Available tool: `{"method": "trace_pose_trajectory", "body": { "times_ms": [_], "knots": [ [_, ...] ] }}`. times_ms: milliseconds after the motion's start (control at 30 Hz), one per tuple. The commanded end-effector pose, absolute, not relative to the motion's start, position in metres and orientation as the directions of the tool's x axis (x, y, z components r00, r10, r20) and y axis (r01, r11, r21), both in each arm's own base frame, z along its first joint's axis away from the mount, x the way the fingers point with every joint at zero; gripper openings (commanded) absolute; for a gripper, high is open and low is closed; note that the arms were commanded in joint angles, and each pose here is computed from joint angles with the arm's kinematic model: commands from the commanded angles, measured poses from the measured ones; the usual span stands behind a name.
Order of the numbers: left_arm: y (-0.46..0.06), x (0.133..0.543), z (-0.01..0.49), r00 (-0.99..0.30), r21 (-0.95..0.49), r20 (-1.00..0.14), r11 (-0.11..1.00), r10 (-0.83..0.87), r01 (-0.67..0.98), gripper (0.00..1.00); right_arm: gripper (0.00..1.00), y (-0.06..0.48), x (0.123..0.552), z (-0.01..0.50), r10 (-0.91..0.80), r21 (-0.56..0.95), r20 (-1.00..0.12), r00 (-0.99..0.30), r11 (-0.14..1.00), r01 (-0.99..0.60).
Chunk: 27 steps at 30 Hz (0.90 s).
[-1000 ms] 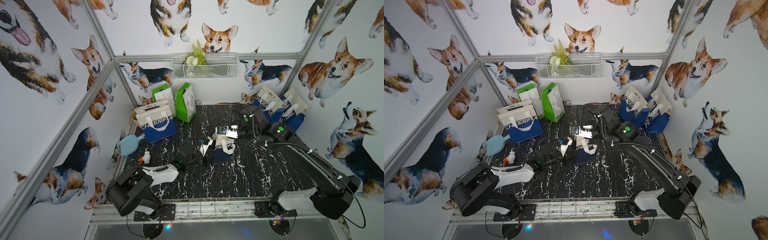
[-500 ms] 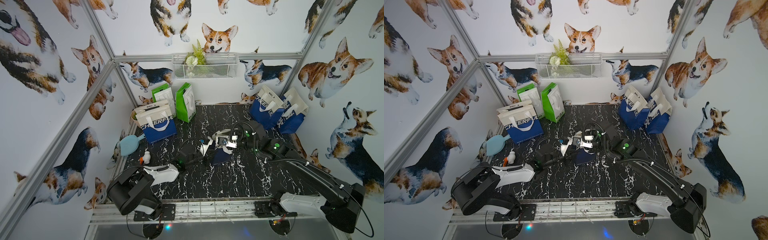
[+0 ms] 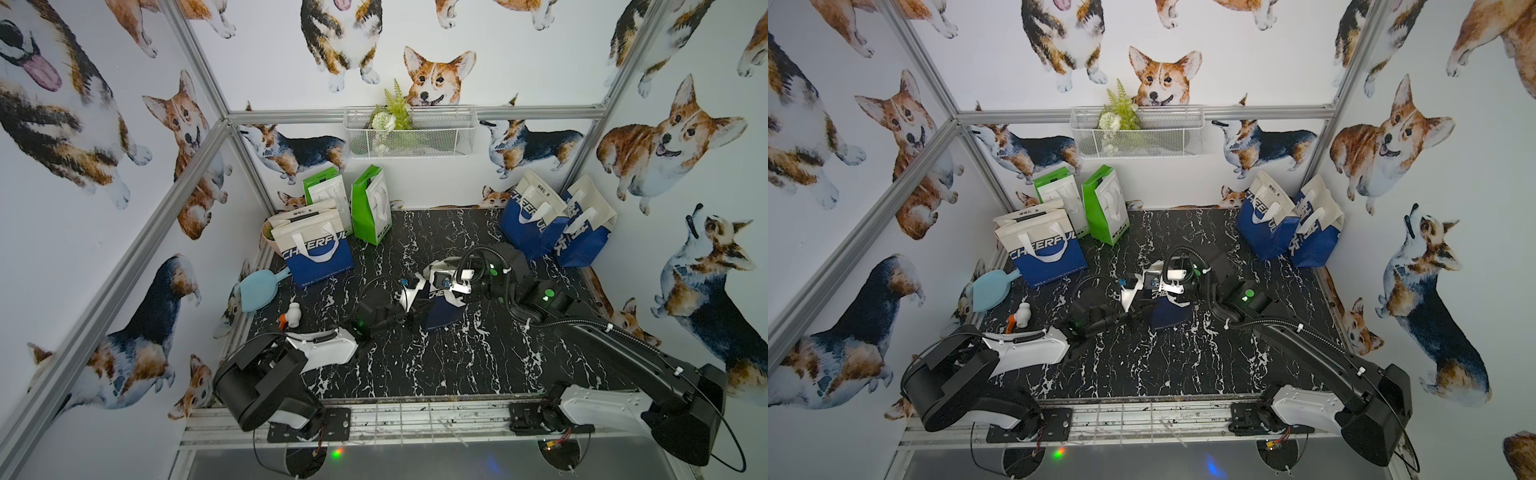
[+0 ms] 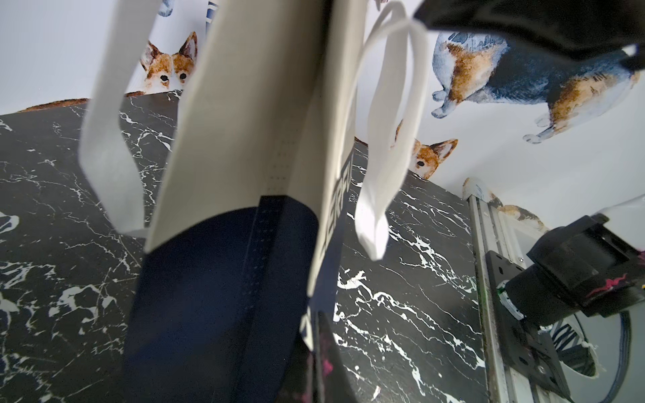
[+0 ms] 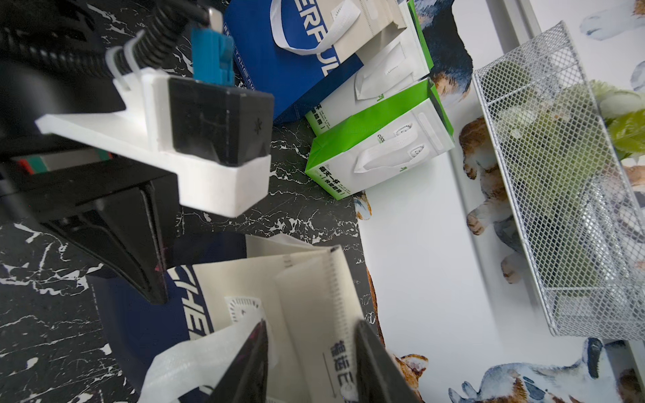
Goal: Open the takeout bag
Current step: Open the takeout bag at the center of the board.
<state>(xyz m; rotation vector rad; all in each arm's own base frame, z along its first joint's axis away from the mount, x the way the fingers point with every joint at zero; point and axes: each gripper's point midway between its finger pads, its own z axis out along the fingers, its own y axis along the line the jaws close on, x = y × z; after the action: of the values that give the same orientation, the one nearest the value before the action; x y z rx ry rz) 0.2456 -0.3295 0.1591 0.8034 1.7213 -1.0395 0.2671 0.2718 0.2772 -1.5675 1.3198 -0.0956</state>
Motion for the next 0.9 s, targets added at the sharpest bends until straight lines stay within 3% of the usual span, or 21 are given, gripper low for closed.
{"method": "trace_pose_trajectory", "body": {
  "times_ms": [0,267,533,667,867],
  "knots": [
    [-0.329,0.244,0.154,-0.356,-0.289,-0.931,0.428,0.085,0.856,0.0,0.42,0.273,0.277,0.29,-0.76,-0.769,-0.503,0.411,0.177,-0.615],
    [-0.329,0.244,0.154,-0.356,-0.288,-0.93,0.429,0.088,0.856,0.0,0.23,0.268,0.287,0.296,-0.776,-0.79,-0.497,0.389,0.22,-0.572],
    [-0.329,0.245,0.154,-0.355,-0.285,-0.931,0.431,0.089,0.856,0.0,0.19,0.268,0.29,0.295,-0.786,-0.792,-0.488,0.379,0.217,-0.57],
    [-0.329,0.245,0.153,-0.357,-0.286,-0.93,0.434,0.091,0.854,0.0,0.0,0.265,0.295,0.31,-0.788,-0.796,-0.501,0.359,0.256,-0.548],
    [-0.329,0.245,0.152,-0.359,-0.287,-0.929,0.434,0.091,0.854,0.0,0.0,0.261,0.292,0.329,-0.768,-0.787,-0.535,0.352,0.302,-0.538]
  ]
}}
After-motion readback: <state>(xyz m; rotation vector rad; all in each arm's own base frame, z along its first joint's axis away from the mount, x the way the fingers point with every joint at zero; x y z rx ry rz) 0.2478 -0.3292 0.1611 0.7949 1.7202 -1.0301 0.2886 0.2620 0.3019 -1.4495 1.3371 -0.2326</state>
